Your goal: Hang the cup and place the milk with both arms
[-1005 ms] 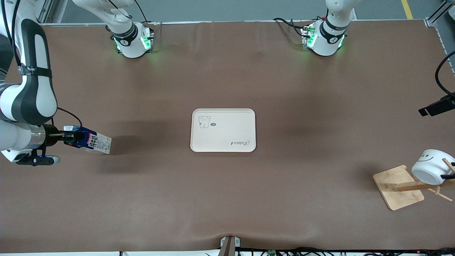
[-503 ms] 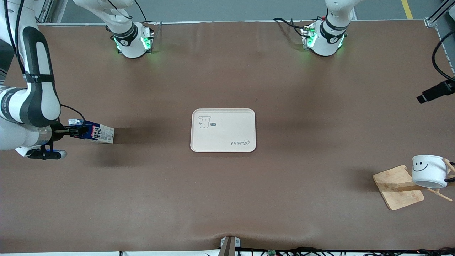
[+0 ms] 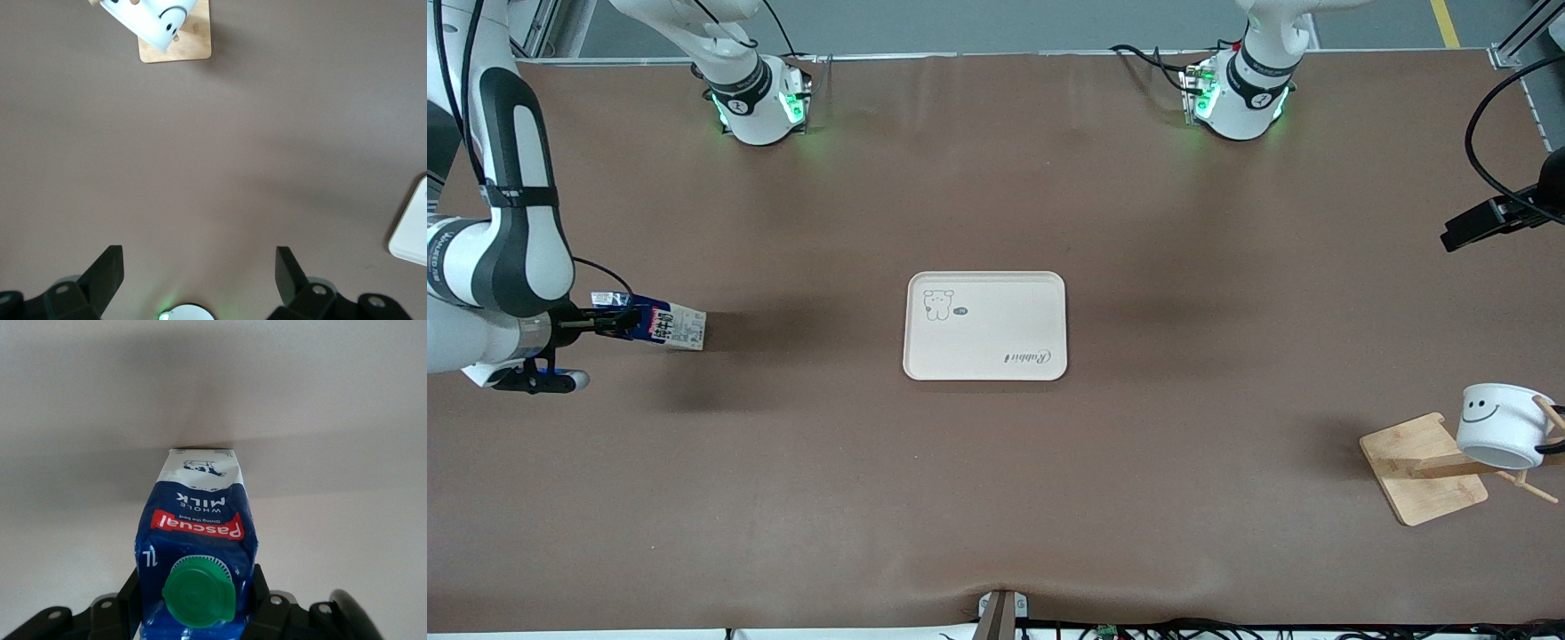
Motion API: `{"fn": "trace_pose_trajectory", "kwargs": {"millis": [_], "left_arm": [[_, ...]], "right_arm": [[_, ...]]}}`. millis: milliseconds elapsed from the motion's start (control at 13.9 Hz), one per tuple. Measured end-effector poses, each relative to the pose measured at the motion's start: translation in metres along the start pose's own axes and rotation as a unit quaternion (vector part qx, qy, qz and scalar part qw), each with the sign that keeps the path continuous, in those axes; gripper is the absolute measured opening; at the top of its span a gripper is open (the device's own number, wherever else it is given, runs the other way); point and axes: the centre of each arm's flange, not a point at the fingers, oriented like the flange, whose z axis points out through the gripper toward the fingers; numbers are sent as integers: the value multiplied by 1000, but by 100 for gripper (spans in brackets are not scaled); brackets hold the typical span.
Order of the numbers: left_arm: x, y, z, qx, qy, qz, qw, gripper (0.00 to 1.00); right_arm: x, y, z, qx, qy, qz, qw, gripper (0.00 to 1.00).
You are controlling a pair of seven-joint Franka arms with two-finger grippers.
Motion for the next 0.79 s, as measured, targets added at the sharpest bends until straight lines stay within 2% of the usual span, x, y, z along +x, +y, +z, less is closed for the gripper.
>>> {"fn": "trace_pose_trajectory", "kwargs": {"millis": [72,287,503,790], "left_arm": [[-2,-5,5,1,3,7,1000,100],[-15,-26,17,-3,7,13,1000,100],[-28,-32,25,-9,12,16,1000,100],[-32,-21,27,-9,14,28,999,100]], "right_arm": [[0,-1,0,0,0,-1,1000,69],[1,-4,-2,0,3,-4,1000,97],[2,-7,-12,-2,15,-7,1000,100],[9,-35,-47,-12,54,-30,998,100]]}}
